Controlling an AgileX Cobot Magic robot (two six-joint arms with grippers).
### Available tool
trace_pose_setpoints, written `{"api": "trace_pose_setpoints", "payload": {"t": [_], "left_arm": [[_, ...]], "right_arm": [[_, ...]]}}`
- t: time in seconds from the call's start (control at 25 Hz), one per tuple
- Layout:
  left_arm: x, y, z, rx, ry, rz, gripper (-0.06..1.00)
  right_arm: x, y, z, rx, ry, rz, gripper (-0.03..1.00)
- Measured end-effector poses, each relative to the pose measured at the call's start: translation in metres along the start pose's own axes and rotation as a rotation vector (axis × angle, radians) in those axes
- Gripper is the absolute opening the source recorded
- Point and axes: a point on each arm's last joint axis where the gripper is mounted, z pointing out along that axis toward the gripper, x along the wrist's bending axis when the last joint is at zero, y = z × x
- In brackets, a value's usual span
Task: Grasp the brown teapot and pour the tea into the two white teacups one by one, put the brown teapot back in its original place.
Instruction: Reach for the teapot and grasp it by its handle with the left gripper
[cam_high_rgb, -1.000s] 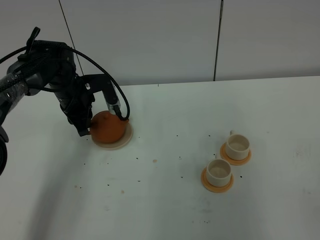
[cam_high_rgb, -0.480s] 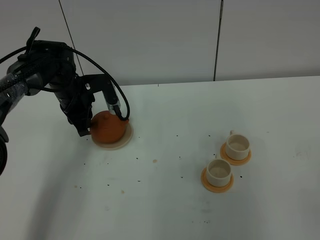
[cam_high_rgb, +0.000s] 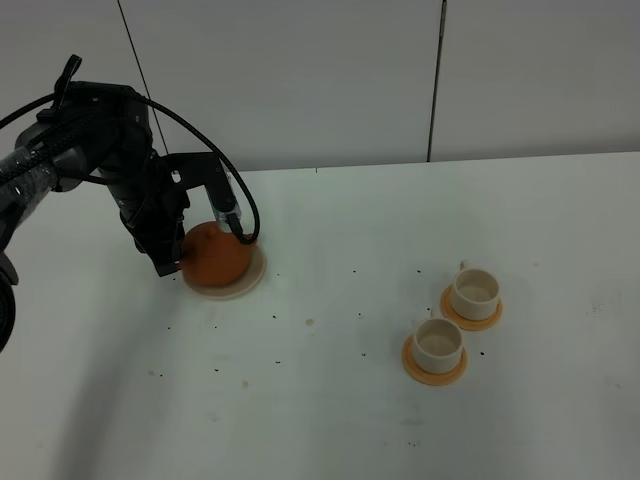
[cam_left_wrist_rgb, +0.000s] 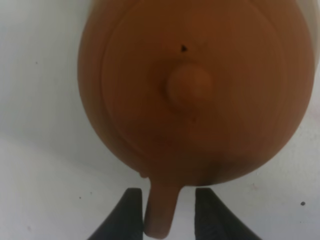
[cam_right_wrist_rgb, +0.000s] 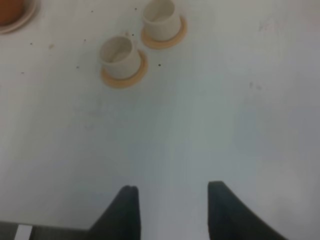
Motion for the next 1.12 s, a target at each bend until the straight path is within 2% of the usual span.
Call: {"api": "trace_pose_setpoints", "payload": {"t": [1.12], "left_arm": [[0.0020, 0.0008, 0.0011, -0.007, 0.021, 0.002, 0.32]], "right_arm": [[0.0000, 0.0002, 0.0000, -0.002, 0.000, 0.000, 0.31]]}}
